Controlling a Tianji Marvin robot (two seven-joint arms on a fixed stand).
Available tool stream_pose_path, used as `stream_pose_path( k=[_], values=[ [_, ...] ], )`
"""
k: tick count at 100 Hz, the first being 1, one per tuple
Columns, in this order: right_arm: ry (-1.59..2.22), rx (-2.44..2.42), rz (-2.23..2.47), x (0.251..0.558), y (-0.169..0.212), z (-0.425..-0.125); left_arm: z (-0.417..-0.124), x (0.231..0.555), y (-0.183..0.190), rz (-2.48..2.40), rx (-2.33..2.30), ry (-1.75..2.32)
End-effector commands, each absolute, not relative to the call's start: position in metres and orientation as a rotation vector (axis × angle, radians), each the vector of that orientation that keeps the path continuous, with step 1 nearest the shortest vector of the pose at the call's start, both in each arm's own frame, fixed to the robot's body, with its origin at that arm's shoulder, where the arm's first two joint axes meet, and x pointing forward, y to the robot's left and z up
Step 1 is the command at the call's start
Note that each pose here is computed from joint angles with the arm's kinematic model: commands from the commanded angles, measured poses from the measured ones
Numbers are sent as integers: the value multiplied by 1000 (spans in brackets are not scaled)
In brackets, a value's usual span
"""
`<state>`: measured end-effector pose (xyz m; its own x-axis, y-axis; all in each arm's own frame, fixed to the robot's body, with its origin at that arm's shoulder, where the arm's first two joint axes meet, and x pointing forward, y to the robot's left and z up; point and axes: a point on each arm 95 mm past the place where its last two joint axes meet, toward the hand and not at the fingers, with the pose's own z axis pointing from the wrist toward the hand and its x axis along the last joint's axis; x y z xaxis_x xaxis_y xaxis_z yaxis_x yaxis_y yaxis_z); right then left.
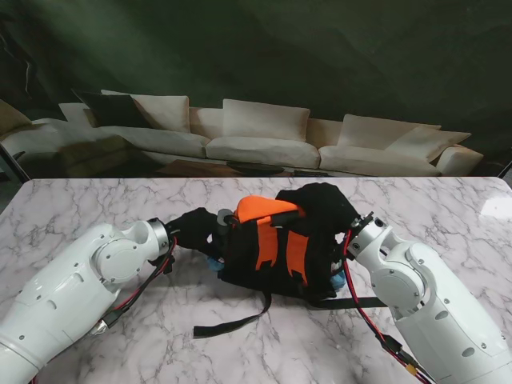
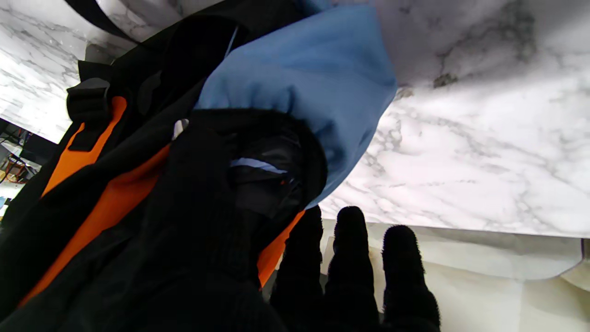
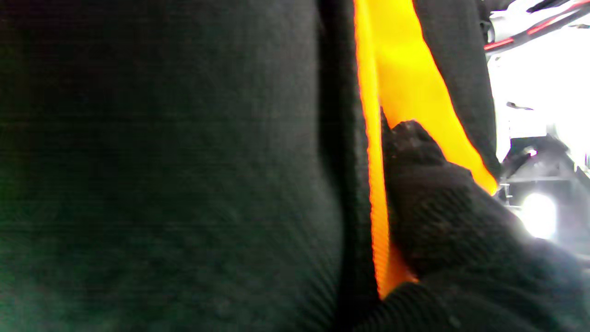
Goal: Put the umbrella and water cup into the side pockets of the backpack
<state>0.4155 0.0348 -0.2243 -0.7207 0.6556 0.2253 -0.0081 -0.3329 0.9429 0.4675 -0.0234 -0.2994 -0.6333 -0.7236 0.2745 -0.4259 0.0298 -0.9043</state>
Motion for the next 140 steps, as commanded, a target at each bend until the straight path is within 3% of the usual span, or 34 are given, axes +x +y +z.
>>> stream_pose_path(
  k=[1,71,121,140],
  values=[
    [1465,820,2110,416,36,-217,-322,466,-17,-1565,-1251,2077],
    [1482,821,2106,416,37,-217,-288,459,-23,-1912,-1196,1722],
    [1488,820,2121,415,39,-218,-334,476,-27,-1831,-1276,1784],
    [1489,821,2118,415,38,-218,-333,472,-9,-1733,-1251,1868]
  ],
)
